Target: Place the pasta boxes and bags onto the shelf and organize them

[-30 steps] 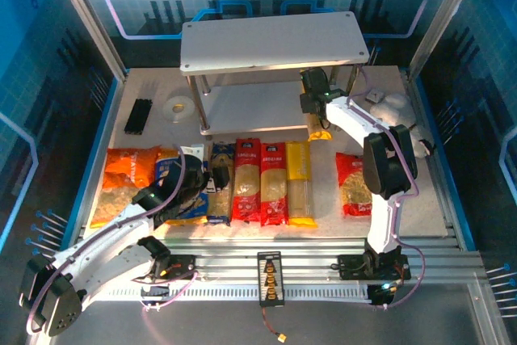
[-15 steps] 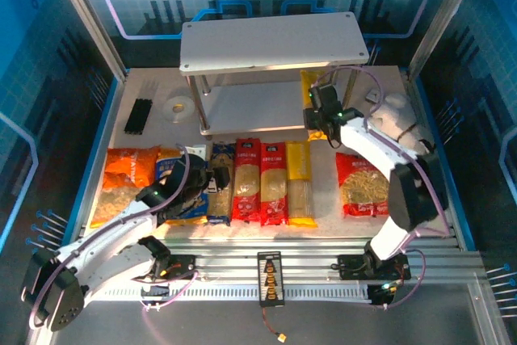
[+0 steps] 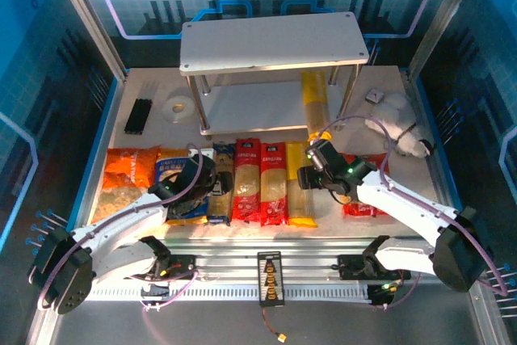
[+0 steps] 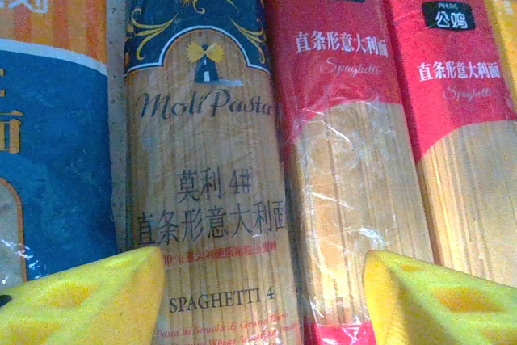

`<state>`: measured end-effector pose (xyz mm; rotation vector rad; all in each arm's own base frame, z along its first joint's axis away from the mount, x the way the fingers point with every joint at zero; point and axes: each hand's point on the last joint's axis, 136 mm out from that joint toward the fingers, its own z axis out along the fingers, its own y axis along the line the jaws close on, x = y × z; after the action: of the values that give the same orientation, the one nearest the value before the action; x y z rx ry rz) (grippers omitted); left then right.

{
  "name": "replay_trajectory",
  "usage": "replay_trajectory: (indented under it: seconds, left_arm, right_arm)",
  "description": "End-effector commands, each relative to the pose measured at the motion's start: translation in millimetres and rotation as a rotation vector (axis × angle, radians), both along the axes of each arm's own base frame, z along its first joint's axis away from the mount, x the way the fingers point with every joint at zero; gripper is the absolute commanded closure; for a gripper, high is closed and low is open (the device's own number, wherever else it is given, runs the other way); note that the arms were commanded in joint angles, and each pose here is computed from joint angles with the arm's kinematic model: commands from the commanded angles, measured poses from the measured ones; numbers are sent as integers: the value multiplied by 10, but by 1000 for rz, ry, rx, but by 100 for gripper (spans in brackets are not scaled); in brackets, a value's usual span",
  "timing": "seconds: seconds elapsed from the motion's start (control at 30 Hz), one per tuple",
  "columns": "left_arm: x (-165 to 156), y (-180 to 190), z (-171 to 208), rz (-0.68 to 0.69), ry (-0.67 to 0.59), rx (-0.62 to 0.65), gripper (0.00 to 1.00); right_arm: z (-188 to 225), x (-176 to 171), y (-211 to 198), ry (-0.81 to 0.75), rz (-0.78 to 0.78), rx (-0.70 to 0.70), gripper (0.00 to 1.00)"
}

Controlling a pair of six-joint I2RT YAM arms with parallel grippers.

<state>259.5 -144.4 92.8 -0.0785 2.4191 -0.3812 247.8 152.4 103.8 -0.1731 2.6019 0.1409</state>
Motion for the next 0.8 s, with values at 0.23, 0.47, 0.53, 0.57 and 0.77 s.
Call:
replay_trajectory:
  seconds: [0.23,0.47,0.53,0.57,0.77]
  left_arm:
    - [90,-90,223,-1,-37,-24,33]
    - [64,-74,226,-2,-36,-23,33]
    - [47,-66,217,0,-36,-25,33]
    - [41,-65,216,1,-37,-29,33]
    - [-14,-17,201,9,-42,-34,33]
  right_arm:
    - [-291,-88,235,76,-42,27,23]
    - [-530,-59,360,108,-47,-7,20]
    - [-580,-38,378,109,-51,-17,19]
    - [-600,-28,381,110,-54,-22,19]
    - [-735,-13,459,133,-50,-15,18]
